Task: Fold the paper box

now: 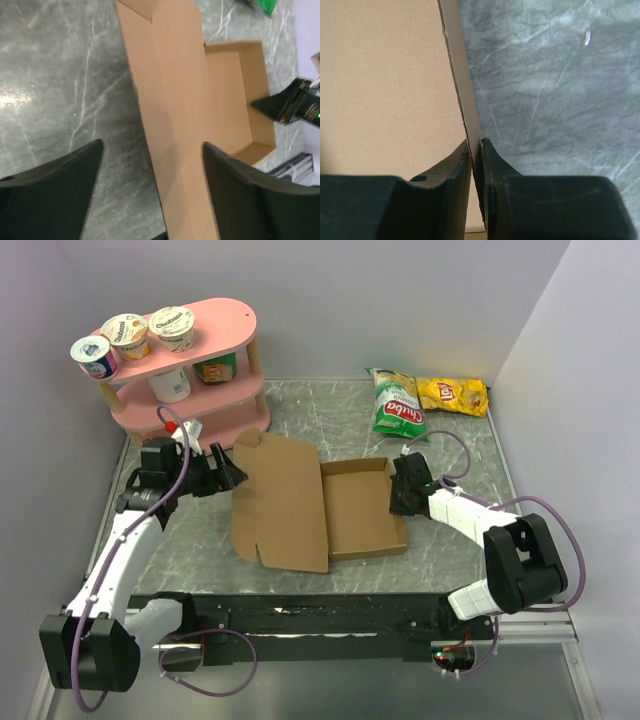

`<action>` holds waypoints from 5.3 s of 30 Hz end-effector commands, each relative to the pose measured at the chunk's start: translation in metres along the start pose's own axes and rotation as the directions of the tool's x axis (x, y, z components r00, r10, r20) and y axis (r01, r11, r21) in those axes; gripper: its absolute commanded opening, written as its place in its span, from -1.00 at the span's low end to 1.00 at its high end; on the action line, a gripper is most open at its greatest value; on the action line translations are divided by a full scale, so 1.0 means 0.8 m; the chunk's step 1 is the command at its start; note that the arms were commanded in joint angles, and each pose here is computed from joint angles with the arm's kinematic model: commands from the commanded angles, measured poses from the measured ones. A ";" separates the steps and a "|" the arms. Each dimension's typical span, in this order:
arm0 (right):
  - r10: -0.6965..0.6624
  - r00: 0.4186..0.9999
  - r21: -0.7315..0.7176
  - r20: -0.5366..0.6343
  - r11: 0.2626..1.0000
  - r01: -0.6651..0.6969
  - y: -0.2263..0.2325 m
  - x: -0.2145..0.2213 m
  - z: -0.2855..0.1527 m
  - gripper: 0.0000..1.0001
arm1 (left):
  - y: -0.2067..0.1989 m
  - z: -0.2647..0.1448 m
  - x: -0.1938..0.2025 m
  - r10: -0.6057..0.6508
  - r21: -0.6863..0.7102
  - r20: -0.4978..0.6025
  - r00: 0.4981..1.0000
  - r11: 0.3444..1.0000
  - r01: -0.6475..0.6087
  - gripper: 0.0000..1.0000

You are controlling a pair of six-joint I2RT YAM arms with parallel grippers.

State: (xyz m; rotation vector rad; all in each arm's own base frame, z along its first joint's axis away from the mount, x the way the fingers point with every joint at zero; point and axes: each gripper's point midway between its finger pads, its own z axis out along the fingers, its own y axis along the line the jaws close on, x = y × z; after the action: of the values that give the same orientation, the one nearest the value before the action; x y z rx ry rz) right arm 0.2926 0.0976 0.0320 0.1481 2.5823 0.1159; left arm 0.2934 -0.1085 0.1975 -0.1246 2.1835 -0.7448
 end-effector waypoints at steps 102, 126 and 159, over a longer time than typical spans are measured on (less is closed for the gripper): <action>-0.183 0.620 -0.386 0.763 0.641 0.664 0.177 -0.075 -0.164 -0.54 | -0.222 0.031 0.029 0.837 0.457 0.082 0.541 0.450 -0.767 -0.98; -0.311 0.513 -0.061 0.800 0.809 0.585 0.095 -0.080 -0.152 -1.00 | -0.230 -0.074 -0.182 0.346 -0.015 0.581 0.737 0.909 -0.415 0.92; -0.247 0.572 -0.034 0.782 0.900 0.436 0.026 -0.115 -0.140 -1.00 | -0.103 0.021 0.000 0.187 0.348 0.401 0.897 0.874 -0.338 0.63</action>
State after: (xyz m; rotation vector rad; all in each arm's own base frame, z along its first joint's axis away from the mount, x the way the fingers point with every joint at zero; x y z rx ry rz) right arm 0.3138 0.1037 0.1740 -0.3414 1.6723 0.1678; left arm 0.2862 -0.1743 0.1925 0.1567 1.7732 -0.8979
